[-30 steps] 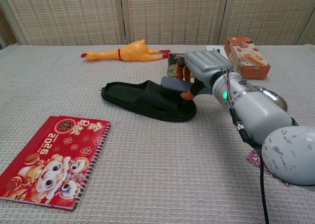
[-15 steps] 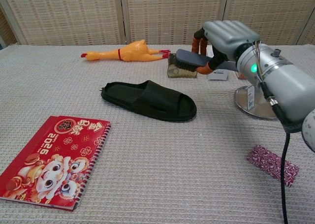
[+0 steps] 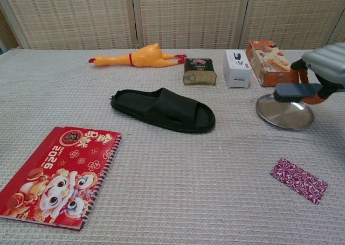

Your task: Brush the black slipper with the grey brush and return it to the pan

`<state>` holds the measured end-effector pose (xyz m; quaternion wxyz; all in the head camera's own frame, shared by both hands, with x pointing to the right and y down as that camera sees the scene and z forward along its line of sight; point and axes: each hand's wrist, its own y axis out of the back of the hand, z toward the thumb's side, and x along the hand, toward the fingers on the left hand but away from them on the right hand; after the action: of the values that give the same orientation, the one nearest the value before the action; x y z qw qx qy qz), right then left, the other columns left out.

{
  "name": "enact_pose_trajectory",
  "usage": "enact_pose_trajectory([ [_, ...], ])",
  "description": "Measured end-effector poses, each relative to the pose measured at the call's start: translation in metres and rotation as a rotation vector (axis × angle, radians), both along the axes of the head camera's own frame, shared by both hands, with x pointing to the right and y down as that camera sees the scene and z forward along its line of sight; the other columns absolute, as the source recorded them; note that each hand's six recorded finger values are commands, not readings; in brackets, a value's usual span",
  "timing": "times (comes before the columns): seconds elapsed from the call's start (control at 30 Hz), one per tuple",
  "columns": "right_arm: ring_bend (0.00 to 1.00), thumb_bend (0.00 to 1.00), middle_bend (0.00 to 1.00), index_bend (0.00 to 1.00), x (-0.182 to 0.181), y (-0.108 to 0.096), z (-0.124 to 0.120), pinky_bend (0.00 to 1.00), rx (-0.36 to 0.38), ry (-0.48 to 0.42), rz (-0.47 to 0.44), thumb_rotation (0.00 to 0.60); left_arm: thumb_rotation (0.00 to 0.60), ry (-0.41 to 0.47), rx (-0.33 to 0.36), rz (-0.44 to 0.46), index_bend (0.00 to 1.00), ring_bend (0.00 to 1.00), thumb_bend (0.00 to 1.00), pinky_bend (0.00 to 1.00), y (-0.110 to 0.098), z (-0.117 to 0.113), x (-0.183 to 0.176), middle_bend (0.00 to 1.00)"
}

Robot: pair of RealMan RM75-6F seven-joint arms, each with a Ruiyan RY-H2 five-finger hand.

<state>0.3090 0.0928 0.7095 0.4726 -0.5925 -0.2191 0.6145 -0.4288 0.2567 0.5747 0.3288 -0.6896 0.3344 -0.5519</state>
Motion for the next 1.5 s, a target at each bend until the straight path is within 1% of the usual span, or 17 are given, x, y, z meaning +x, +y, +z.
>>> enact_pose_trajectory([
  [0.17,0.60,0.29,0.62,0.90,0.008,0.016,0.018,0.86,-0.043,0.029,-0.016,0.600,0.600,-0.006,-0.004,-0.003,0.00,0.00,0.48,0.13,-0.001,0.002,-0.001,0.00],
  [0.3,0.60,0.29,0.62,0.90,0.007,0.023,0.032,0.86,-0.064,0.021,0.006,0.600,0.600,-0.008,-0.007,-0.002,0.00,0.00,0.48,0.13,0.000,0.003,-0.001,0.00],
  [0.47,0.60,0.29,0.62,0.90,0.001,0.024,0.044,0.86,-0.061,-0.037,0.058,0.600,0.600,-0.013,-0.011,-0.008,0.00,0.00,0.48,0.13,-0.001,0.003,-0.002,0.00],
  [0.6,0.60,0.29,0.62,0.87,-0.001,0.020,0.043,0.86,-0.040,-0.060,0.063,0.600,0.600,-0.016,-0.011,-0.017,0.00,0.00,0.48,0.13,-0.002,0.003,-0.004,0.00],
  [0.67,0.59,0.29,0.61,0.80,0.001,0.020,0.043,0.86,-0.036,-0.056,0.062,0.600,0.600,-0.016,-0.013,-0.018,0.00,0.00,0.48,0.13,-0.002,0.003,-0.005,0.00],
  [0.73,0.55,0.29,0.58,0.68,0.002,0.020,0.042,0.86,-0.038,-0.054,0.061,0.600,0.600,-0.015,-0.013,-0.017,0.00,0.00,0.48,0.13,-0.002,0.003,-0.004,0.00],
  [0.8,0.47,0.29,0.47,0.49,0.004,0.022,0.043,0.82,-0.048,-0.053,0.061,0.600,0.600,-0.014,-0.014,-0.015,0.00,0.00,0.48,0.13,-0.001,0.004,-0.004,0.00],
  [0.83,0.44,0.29,0.43,0.43,0.004,0.022,0.043,0.81,-0.054,-0.053,0.060,0.600,0.600,-0.014,-0.014,-0.014,0.00,0.00,0.48,0.13,-0.001,0.004,-0.004,0.00],
  [0.87,0.39,0.29,0.36,0.31,0.005,0.023,0.043,0.78,-0.061,-0.052,0.059,0.600,0.600,-0.015,-0.014,-0.014,0.00,0.00,0.48,0.13,-0.001,0.004,-0.003,0.00],
  [0.9,0.36,0.29,0.33,0.25,0.005,0.023,0.043,0.77,-0.067,-0.051,0.057,0.600,0.600,-0.015,-0.014,-0.013,0.00,0.00,0.48,0.13,-0.001,0.004,-0.003,0.00],
  [0.97,0.28,0.29,0.24,0.10,0.005,0.024,0.043,0.73,-0.081,-0.048,0.058,0.600,0.600,-0.015,-0.014,-0.012,0.00,0.00,0.48,0.13,-0.001,0.004,-0.003,0.00],
  [1.0,0.26,0.29,0.21,0.06,0.005,0.024,0.042,0.72,-0.087,-0.047,0.058,0.600,0.600,-0.015,-0.014,-0.011,0.00,0.00,0.48,0.13,-0.001,0.004,-0.003,0.00],
  [1.07,0.25,0.29,0.19,0.01,0.004,0.025,0.041,0.71,-0.098,-0.045,0.059,0.600,0.600,-0.016,-0.014,-0.012,0.00,0.00,0.48,0.13,-0.001,0.004,-0.003,0.00],
  [1.13,0.24,0.29,0.19,0.00,0.003,0.024,0.040,0.70,-0.103,-0.047,0.059,0.600,0.600,-0.016,-0.014,-0.013,0.00,0.00,0.48,0.13,-0.001,0.003,-0.003,0.00],
  [1.33,0.23,0.29,0.18,0.00,0.003,0.021,0.029,0.69,-0.090,-0.062,0.060,0.600,0.600,-0.013,-0.009,-0.014,0.00,0.00,0.48,0.13,-0.001,0.002,-0.003,0.00],
  [1.5,0.23,0.29,0.18,0.00,0.005,0.018,0.016,0.69,-0.068,-0.086,0.061,0.600,0.600,-0.013,-0.009,-0.011,0.00,0.00,0.48,0.13,0.000,0.002,-0.003,0.00],
])
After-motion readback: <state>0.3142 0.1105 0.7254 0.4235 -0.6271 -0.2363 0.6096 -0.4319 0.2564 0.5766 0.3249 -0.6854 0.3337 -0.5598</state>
